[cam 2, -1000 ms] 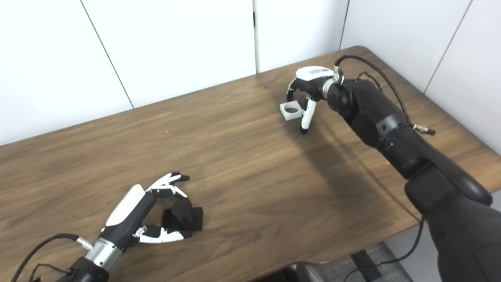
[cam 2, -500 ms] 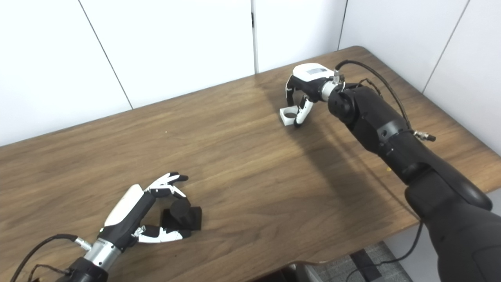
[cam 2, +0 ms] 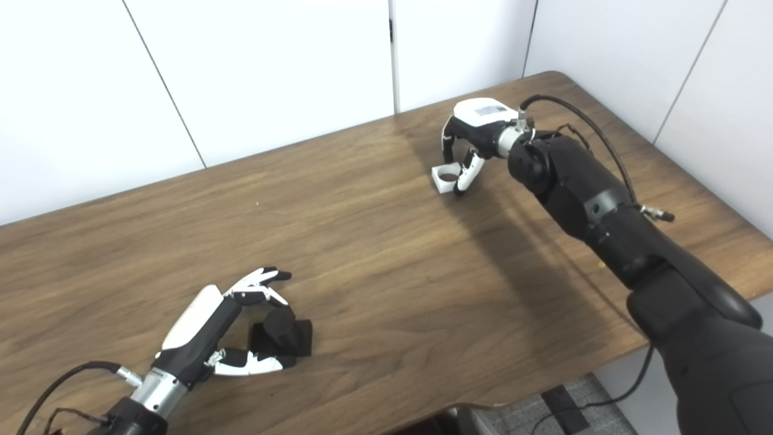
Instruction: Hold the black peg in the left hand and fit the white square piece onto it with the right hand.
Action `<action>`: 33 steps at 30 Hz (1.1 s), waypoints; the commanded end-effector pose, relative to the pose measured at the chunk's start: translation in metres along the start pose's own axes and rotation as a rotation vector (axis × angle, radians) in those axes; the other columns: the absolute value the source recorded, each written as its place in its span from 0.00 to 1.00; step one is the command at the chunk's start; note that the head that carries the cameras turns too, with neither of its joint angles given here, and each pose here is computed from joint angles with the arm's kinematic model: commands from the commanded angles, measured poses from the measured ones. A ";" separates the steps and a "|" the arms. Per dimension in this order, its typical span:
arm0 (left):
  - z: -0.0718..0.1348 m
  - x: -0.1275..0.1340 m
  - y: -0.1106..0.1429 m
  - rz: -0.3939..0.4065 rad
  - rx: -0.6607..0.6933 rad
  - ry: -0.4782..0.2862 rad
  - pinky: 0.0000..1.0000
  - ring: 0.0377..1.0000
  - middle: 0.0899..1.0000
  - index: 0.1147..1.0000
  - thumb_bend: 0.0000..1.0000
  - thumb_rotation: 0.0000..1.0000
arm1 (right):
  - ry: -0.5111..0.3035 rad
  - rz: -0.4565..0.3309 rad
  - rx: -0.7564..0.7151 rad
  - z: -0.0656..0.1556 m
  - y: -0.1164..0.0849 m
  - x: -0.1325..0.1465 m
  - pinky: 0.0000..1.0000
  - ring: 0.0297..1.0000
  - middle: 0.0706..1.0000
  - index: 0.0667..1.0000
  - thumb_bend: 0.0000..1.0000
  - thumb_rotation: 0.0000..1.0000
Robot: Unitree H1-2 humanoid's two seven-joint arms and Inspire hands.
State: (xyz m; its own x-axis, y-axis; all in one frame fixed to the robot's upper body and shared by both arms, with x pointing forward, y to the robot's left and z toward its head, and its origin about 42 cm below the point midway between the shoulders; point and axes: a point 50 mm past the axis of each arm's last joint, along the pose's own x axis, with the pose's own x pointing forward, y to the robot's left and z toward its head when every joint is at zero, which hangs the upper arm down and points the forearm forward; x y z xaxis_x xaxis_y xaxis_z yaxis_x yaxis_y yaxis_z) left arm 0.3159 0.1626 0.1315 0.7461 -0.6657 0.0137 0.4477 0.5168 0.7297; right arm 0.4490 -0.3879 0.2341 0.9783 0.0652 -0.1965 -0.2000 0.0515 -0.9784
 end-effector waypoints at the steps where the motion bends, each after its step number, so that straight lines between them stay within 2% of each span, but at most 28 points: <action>1: -0.020 -0.016 -0.007 -0.076 0.023 0.103 0.87 0.94 0.87 0.43 0.52 0.06 | -0.052 -0.061 -0.002 0.011 -0.017 0.000 0.73 0.80 0.73 0.45 0.52 0.14; 7: -0.021 -0.016 -0.005 -0.078 0.021 0.108 0.86 0.94 0.86 0.42 0.52 0.06 | -0.097 -0.113 -0.019 0.023 -0.040 -0.008 0.80 0.82 0.75 0.45 0.51 0.14; 11: -0.021 -0.015 -0.005 -0.079 0.018 0.110 0.86 0.94 0.87 0.43 0.52 0.06 | -0.132 -0.137 -0.041 0.033 -0.058 -0.015 0.78 0.82 0.76 0.45 0.51 0.14; 20: -0.022 -0.013 -0.006 -0.082 0.020 0.110 0.85 0.94 0.86 0.43 0.52 0.06 | -0.254 -0.192 -0.063 0.054 -0.079 -0.028 0.74 0.79 0.73 0.45 0.52 0.14; 30: -0.022 -0.013 -0.004 -0.081 0.018 0.121 0.86 0.95 0.87 0.43 0.52 0.06 | -0.255 -0.180 -0.038 0.058 -0.081 -0.025 0.73 0.78 0.73 0.45 0.52 0.14; 31: -0.022 -0.013 -0.004 -0.081 0.018 0.120 0.86 0.95 0.87 0.43 0.52 0.06 | -0.229 -0.149 -0.055 0.057 -0.082 -0.023 0.73 0.78 0.73 0.45 0.51 0.14; 33: -0.022 -0.014 -0.004 -0.081 0.018 0.120 0.86 0.95 0.87 0.43 0.52 0.06 | -0.186 -0.096 -0.087 0.057 -0.083 -0.021 0.76 0.83 0.80 0.46 0.52 0.16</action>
State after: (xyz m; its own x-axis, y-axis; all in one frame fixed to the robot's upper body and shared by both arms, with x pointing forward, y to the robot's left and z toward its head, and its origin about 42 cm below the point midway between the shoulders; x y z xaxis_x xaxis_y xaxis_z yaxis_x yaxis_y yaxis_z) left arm 0.3173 0.1640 0.1327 0.7455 -0.6663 0.0133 0.4453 0.5128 0.7340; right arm 0.4323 -0.3384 0.2860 0.9528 0.2669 -0.1448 -0.1542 0.0146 -0.9879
